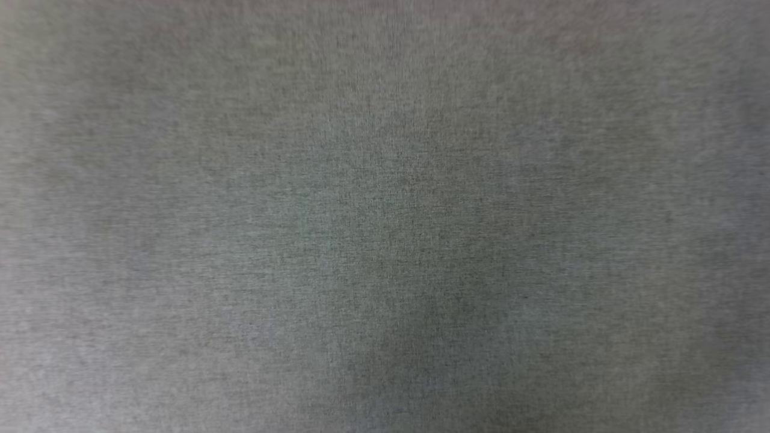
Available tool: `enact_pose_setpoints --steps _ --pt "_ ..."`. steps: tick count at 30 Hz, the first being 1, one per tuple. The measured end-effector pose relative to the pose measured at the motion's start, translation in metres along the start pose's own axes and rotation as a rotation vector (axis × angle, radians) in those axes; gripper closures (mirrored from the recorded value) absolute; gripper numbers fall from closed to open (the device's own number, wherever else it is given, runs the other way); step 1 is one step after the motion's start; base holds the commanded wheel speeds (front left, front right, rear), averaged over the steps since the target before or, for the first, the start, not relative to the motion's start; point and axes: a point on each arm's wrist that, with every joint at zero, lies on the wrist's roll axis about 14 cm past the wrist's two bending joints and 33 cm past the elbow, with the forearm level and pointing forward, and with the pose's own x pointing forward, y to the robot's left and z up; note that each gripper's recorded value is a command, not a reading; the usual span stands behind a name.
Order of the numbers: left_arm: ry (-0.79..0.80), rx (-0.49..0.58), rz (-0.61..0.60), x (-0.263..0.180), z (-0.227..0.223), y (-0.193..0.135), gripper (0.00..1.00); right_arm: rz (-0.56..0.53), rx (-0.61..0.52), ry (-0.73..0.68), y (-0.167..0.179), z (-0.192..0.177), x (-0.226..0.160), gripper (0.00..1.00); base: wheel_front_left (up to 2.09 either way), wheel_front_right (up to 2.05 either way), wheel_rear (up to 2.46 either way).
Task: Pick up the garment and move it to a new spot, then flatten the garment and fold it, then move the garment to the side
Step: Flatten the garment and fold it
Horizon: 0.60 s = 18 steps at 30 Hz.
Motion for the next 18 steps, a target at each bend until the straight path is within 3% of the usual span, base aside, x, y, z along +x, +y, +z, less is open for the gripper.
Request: enact_pose_setpoints --steps 9,18 --pt "0.283 -0.012 0.017 -0.032 -0.141 0.006 1.0 0.014 0.053 0.239 0.01 -0.128 0.004 1.0 0.0 0.0 0.0" --pt "0.465 -0.102 0.058 -0.09 -0.191 0.0 1.0 0.028 0.054 0.44 0.026 -0.183 -0.04 1.0 0.0 0.0 0.0"
